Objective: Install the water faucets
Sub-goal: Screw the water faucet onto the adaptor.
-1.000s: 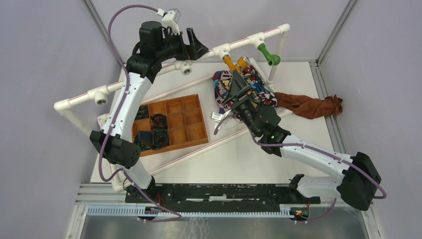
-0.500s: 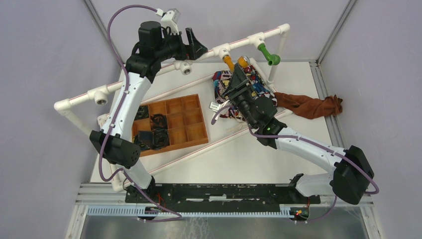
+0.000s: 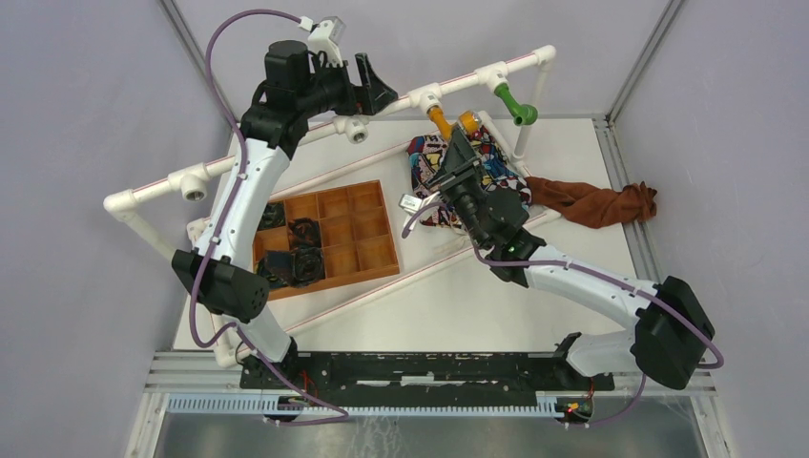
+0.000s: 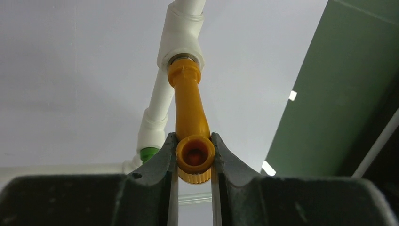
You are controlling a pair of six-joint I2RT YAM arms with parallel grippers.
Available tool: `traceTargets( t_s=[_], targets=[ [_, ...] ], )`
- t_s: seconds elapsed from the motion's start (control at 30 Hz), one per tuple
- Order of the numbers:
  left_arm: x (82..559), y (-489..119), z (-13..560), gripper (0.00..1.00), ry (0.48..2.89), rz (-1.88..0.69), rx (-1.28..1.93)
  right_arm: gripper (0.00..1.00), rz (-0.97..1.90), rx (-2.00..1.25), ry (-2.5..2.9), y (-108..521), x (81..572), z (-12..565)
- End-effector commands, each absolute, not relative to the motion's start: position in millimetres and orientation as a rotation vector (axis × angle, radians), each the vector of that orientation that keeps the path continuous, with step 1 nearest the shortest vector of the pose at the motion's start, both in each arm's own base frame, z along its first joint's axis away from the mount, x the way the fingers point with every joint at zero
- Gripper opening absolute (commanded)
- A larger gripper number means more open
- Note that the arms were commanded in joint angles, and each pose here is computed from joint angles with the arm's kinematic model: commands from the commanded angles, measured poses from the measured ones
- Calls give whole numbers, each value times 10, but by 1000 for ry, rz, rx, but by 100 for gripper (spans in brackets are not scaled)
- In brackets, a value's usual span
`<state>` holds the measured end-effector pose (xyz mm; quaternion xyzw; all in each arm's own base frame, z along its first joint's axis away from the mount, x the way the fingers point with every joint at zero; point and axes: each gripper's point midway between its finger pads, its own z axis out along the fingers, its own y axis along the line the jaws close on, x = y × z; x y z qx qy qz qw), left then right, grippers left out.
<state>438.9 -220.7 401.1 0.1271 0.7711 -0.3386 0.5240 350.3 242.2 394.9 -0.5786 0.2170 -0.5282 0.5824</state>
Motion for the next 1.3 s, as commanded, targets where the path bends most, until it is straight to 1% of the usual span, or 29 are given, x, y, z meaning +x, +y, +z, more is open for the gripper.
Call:
traceTargets(
  t_s=[0.0,0.27,0.4,0.57,0.7,0.87,1.1,1.13,1.17,1.23,1.27],
  targets=[
    [4339,-2249,3936,100,1861,-831,354,0,-1085,-1101,662,2289,3412,4259],
    [4365,-2266,3895,100,1871,-843,351,0,-584,-983,958,2465,3438,4222],
    [4386,-2272,3846,100,1882,-846,348,0,-284,-850,1083,2621,3412,4311],
    [4400,-2287,3787,100,1894,-851,346,0,140,-676,1196,2880,3289,4337],
    [4373,-2284,3778,100,1899,-852,355,0,586,-600,1171,3101,3063,4451],
    [4337,-2260,3803,100,1895,-843,360,0,1030,-432,1134,3006,2986,4641],
    [4280,-2252,3880,100,1881,-850,362,1,1408,-238,1095,2835,2925,4692],
    [4273,-2251,3882,100,1882,-851,361,4,1442,-222,1103,2841,2941,4679],
    [4265,-2248,3889,100,1881,-851,360,10,1467,-216,1098,2831,2937,4686],
    [4243,-2236,3905,100,1880,-848,357,29,1474,-210,1096,2821,2952,4675],
    [4234,-2226,3919,100,1878,-842,356,41,1466,-212,1100,2818,2961,4661]
  ],
)
